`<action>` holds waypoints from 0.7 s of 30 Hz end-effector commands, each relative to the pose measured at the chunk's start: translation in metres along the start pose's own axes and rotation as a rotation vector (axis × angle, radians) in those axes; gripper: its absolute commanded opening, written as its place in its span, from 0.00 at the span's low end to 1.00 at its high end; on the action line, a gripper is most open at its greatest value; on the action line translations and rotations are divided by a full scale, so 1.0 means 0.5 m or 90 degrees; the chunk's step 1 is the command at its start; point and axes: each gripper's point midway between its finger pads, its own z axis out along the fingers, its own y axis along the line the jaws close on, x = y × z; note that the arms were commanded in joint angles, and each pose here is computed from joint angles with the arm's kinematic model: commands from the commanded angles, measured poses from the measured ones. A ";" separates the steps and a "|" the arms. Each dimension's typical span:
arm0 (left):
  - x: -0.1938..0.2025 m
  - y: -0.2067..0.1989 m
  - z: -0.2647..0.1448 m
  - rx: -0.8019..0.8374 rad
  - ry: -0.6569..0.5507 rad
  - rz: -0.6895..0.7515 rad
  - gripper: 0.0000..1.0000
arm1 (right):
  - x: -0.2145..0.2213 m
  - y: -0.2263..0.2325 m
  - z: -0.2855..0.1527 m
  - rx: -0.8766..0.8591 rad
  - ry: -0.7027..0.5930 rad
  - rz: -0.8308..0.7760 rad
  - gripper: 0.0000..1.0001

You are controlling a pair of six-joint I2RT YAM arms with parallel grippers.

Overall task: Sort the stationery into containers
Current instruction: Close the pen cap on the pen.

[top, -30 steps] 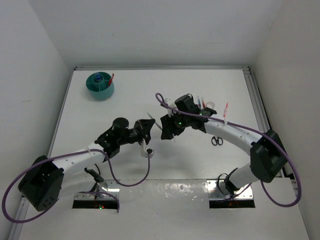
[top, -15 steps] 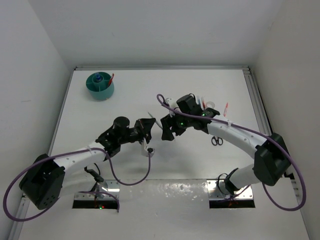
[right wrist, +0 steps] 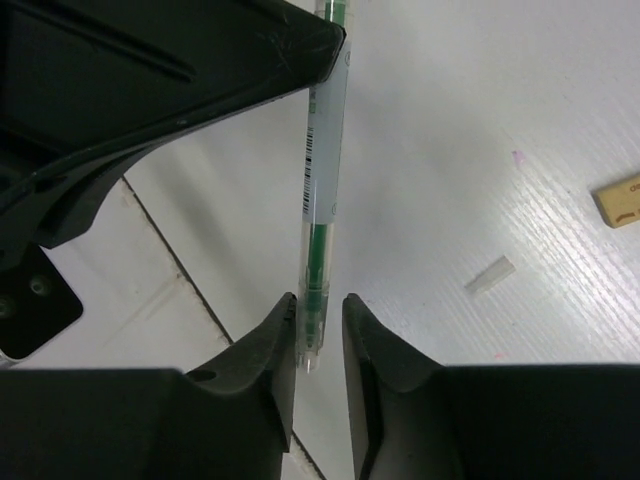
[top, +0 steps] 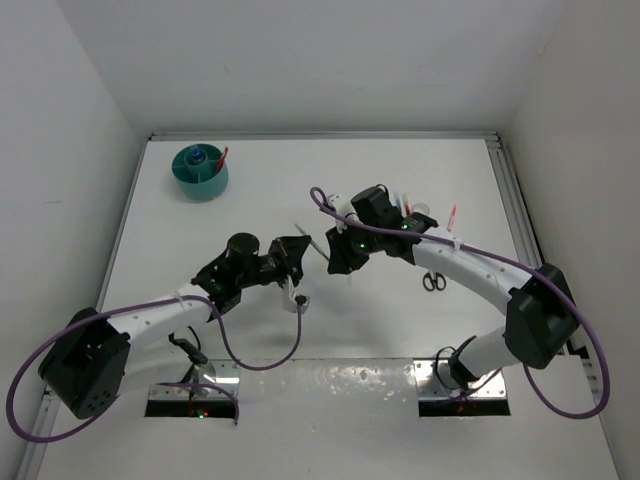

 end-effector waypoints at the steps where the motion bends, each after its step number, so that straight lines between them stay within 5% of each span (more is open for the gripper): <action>1: 0.003 0.044 0.002 -0.033 -0.006 0.019 0.00 | -0.061 0.015 -0.008 -0.018 -0.052 -0.029 0.23; 5: -0.010 0.041 0.007 -0.029 -0.024 0.032 0.00 | -0.077 0.014 -0.003 -0.017 -0.070 -0.035 0.01; 21: -0.090 0.011 0.039 0.004 -0.142 0.051 0.00 | -0.176 0.012 0.001 -0.011 -0.148 -0.082 0.00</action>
